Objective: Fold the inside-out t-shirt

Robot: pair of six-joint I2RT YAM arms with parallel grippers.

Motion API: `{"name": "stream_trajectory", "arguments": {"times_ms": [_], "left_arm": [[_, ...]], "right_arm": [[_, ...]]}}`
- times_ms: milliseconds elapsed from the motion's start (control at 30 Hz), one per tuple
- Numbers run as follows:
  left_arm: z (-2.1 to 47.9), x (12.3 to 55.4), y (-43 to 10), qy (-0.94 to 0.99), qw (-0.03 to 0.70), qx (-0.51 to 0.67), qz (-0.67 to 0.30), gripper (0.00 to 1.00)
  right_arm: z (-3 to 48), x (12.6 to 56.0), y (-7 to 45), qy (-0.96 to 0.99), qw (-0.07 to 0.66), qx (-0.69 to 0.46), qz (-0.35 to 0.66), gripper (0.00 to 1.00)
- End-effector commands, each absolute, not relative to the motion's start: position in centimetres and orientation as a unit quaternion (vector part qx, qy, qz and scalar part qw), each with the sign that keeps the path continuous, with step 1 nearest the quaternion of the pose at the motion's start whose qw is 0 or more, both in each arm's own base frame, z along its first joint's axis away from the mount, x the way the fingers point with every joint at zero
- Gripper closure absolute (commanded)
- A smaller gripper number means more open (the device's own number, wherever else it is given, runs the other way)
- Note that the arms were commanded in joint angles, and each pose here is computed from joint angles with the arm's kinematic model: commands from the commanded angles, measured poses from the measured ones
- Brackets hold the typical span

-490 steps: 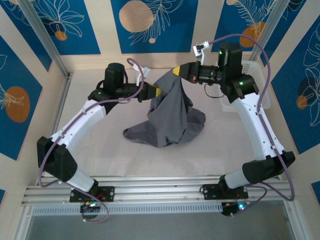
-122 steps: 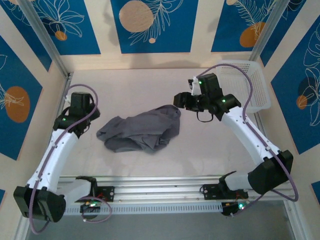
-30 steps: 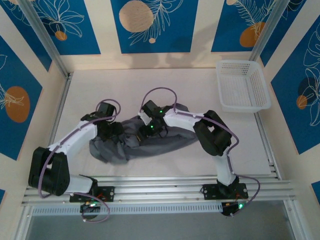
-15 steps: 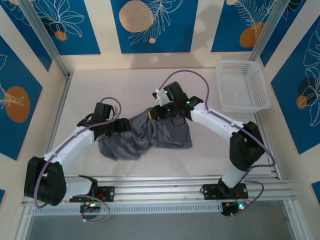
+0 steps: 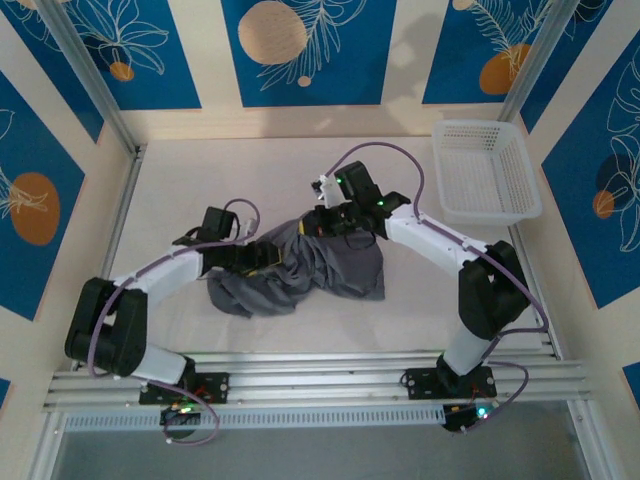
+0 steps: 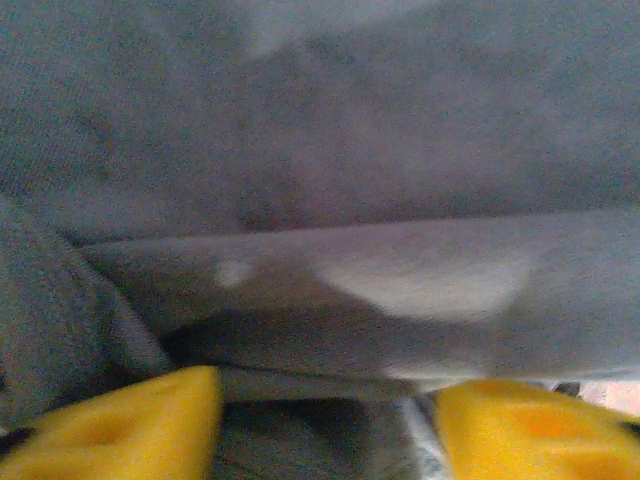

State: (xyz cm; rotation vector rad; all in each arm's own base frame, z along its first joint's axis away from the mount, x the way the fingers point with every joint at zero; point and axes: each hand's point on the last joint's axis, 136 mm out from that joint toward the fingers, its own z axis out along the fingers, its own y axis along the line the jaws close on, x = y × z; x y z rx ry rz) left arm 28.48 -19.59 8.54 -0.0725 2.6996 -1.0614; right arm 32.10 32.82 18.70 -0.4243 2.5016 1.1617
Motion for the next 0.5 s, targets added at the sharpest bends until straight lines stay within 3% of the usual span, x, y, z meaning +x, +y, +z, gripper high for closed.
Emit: {"name": "stream_trajectory", "arguments": {"times_ms": [0,133,300,367,467], "left_arm": [[9.6,28.8,-19.6,0.925,0.124,-0.024,-0.359,1.0],[15.1,30.9,-17.8,0.911,0.218,-0.029,-0.349,1.0],[22.5,31.4,-18.3,0.869,0.3,0.034,-0.393,1.0],[24.0,30.7,-19.4,0.853,0.299,0.078,-0.421,1.0],[24.5,29.8,-20.3,0.841,0.289,0.117,-0.443,1.0]], "right_arm": [[18.9,33.3,30.9,0.89,0.18,-0.097,0.407,1.0],[16.3,33.9,25.5,0.906,0.173,0.001,0.386,1.0],[9.5,29.7,22.2,0.935,0.119,0.021,0.333,0.95],[8.6,28.1,22.3,0.93,0.09,0.026,0.355,0.88],[10.6,27.6,23.4,0.922,0.127,-0.015,0.366,0.6]]}}
